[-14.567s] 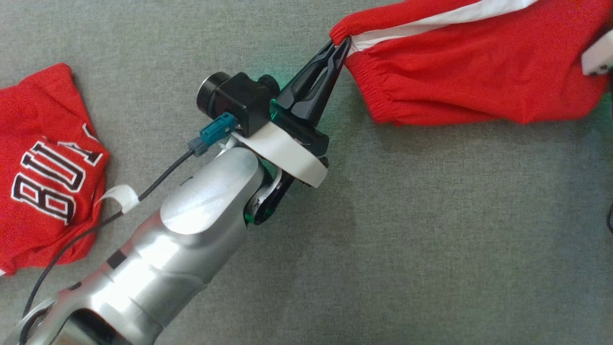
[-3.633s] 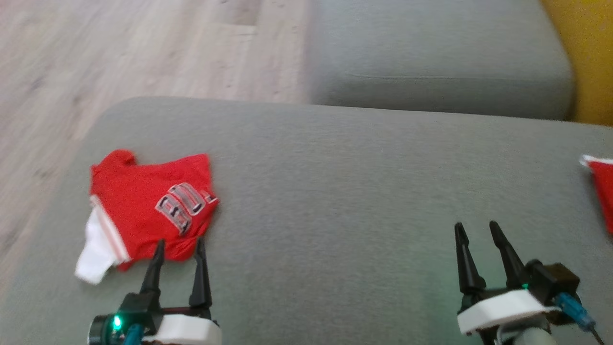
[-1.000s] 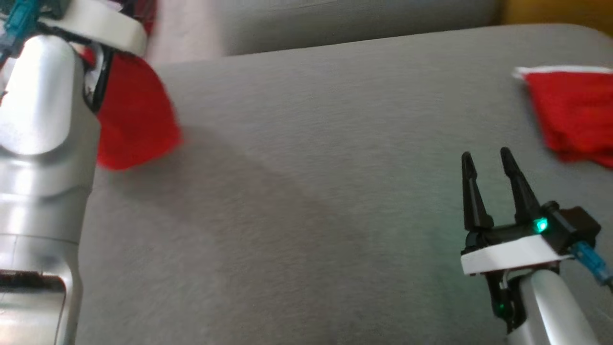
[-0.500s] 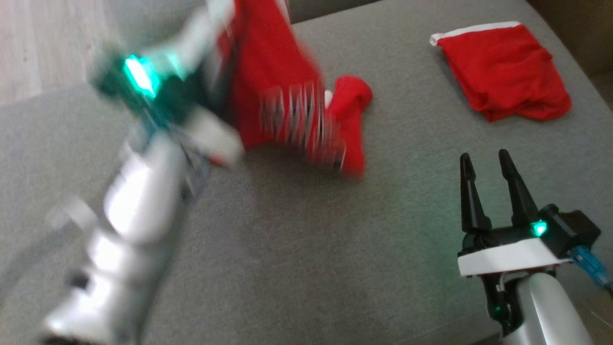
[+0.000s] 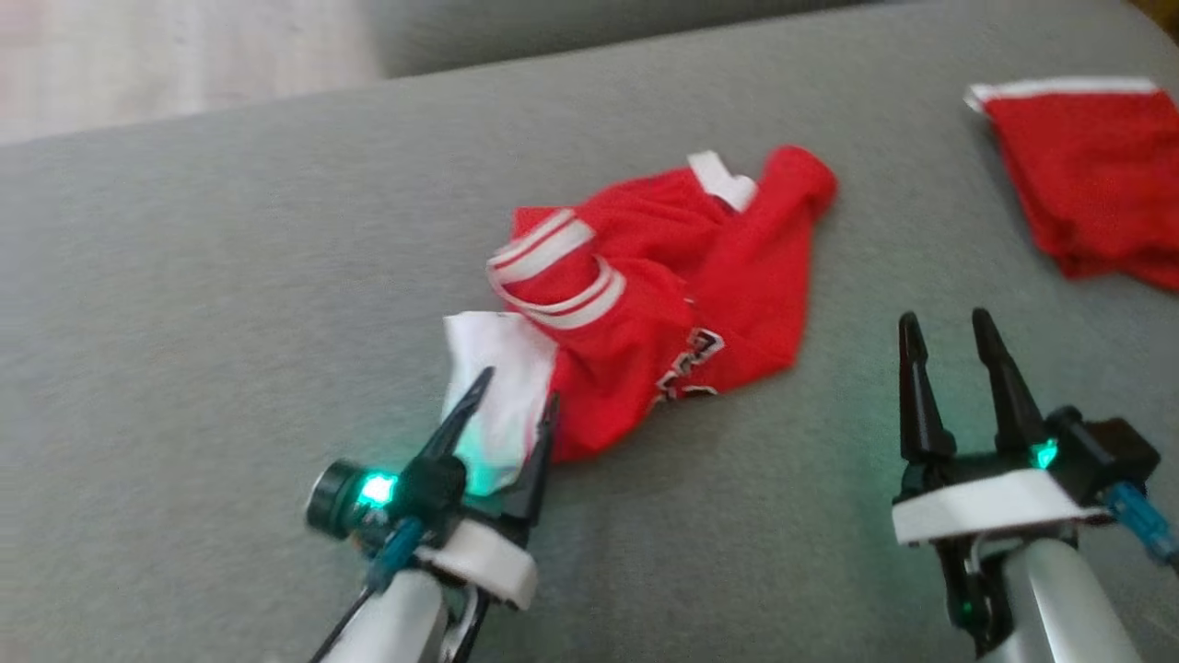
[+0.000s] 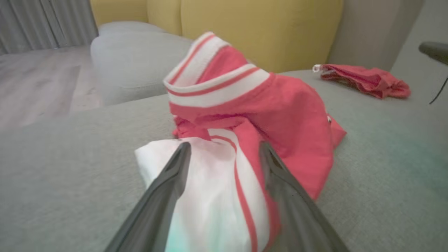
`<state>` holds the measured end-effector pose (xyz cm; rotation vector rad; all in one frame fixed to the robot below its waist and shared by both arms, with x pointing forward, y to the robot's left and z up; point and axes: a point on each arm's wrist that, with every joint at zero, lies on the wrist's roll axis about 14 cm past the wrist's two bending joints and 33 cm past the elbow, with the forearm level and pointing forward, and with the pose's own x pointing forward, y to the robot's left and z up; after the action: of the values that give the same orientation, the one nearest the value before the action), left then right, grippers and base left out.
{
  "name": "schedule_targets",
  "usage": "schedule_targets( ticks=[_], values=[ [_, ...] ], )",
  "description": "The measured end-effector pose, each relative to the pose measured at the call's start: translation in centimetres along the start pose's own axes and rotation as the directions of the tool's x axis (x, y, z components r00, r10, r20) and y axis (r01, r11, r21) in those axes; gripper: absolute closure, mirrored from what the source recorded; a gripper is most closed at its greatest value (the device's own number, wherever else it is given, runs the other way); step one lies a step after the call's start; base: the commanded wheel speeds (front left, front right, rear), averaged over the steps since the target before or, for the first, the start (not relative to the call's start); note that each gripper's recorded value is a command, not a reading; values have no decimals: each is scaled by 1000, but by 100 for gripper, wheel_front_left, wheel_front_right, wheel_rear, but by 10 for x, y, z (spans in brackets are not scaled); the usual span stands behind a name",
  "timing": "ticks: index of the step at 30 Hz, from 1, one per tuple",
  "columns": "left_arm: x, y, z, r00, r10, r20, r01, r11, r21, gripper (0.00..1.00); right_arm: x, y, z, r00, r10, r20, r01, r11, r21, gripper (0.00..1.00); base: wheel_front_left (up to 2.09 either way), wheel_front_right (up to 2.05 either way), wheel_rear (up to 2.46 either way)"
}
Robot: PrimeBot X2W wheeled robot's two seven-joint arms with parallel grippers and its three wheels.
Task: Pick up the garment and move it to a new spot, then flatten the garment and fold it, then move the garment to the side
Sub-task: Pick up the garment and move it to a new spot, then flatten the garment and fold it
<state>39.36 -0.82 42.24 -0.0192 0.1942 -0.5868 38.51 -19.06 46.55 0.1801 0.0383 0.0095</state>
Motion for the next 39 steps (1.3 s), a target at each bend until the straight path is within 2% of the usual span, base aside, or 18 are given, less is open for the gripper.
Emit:
schedule_targets(
  ticks=[3, 5, 8, 10, 13, 17, 22, 39],
  values=[
    [-25, 23, 16, 989, 136, 60, -134, 990, -32, 0, -7, 9, -4, 1000, 26, -12, -26, 1000, 5, 0, 0, 0, 0],
    [-46, 40, 27, 967, 234, 102, -231, 972, -43, 0, -16, 12, -9, 999, 33, -28, -33, 999, 5, 0, 0, 0, 0],
    [-84, 69, 36, 911, 388, 137, -382, 921, -72, 0, -28, 22, -14, 997, 64, -43, -64, 998, 6, 0, 0, 0, 0],
    [-106, 80, 37, 878, 455, 149, -446, 891, -88, 0, -31, 30, -11, 995, 90, -32, -90, 996, 4, 0, 0, 0, 0],
    [-131, 87, 42, 843, 508, 179, -497, 861, -108, 0, -32, 43, 0, 991, 132, 1, -132, 991, -11, 0, 0, 0, 0],
    [-154, 90, 43, 814, 546, 197, -534, 838, -117, 0, -47, 56, -4, 985, 170, -9, -170, 985, -11, 0, 0, 0, 0],
    [-160, 84, 49, 821, 524, 227, -518, 851, -88, 0, -63, 63, -17, 981, 190, -45, -190, 982, -9, 0, 0, 0, 0],
    [-155, 78, 49, 838, 495, 229, -495, 867, -61, 0, -67, 66, -15, 980, 195, -36, -194, 981, 8, 0, 0, 0, 0]
  ],
)
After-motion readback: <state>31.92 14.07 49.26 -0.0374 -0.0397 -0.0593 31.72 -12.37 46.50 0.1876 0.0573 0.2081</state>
